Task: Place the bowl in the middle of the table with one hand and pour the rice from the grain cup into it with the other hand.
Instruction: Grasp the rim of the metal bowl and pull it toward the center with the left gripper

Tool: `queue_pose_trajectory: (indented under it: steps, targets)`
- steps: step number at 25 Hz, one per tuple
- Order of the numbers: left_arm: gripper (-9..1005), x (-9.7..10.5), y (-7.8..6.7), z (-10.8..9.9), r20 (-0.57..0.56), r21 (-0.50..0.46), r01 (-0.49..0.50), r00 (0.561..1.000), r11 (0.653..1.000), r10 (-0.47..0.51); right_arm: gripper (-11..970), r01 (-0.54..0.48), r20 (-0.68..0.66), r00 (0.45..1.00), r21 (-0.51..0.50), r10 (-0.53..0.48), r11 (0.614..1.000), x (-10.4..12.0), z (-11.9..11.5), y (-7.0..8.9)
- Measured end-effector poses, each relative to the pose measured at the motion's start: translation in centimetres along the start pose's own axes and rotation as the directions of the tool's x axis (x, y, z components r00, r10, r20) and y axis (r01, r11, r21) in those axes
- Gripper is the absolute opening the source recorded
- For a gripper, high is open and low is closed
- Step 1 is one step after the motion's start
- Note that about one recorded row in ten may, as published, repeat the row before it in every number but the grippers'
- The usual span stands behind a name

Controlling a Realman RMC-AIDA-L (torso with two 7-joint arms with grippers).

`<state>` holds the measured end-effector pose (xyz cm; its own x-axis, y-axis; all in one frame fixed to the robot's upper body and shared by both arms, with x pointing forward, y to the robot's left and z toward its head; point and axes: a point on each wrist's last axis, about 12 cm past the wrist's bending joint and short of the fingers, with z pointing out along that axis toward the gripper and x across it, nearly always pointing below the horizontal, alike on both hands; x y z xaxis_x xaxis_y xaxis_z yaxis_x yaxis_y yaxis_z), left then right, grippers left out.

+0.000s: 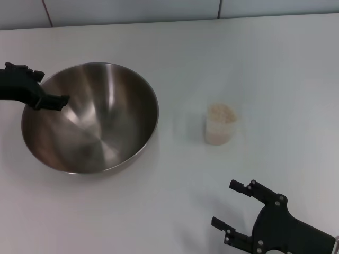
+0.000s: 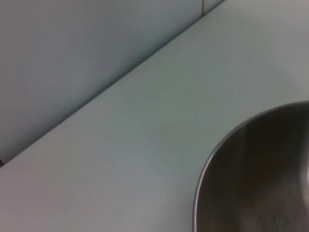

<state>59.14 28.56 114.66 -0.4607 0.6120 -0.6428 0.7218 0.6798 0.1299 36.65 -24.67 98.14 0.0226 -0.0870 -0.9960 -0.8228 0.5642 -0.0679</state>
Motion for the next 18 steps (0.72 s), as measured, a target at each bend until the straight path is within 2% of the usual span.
queue_pose_trajectory:
  steps: [14, 18]
  targets:
    - [740, -0.07, 0.14, 0.62, -0.049, 0.005, -0.021, 0.999, 1.0, 0.021, 773, 0.003, 0.004, 1.0, -0.002, -0.003, 1.0, -0.08, 0.08, -0.15]
    - [659, -0.11, 0.15, 1.03, -0.084, 0.009, -0.037, 0.996, 0.999, 0.038, 772, 0.003, 0.004, 1.0, -0.001, -0.003, 1.0, -0.08, 0.05, -0.13]
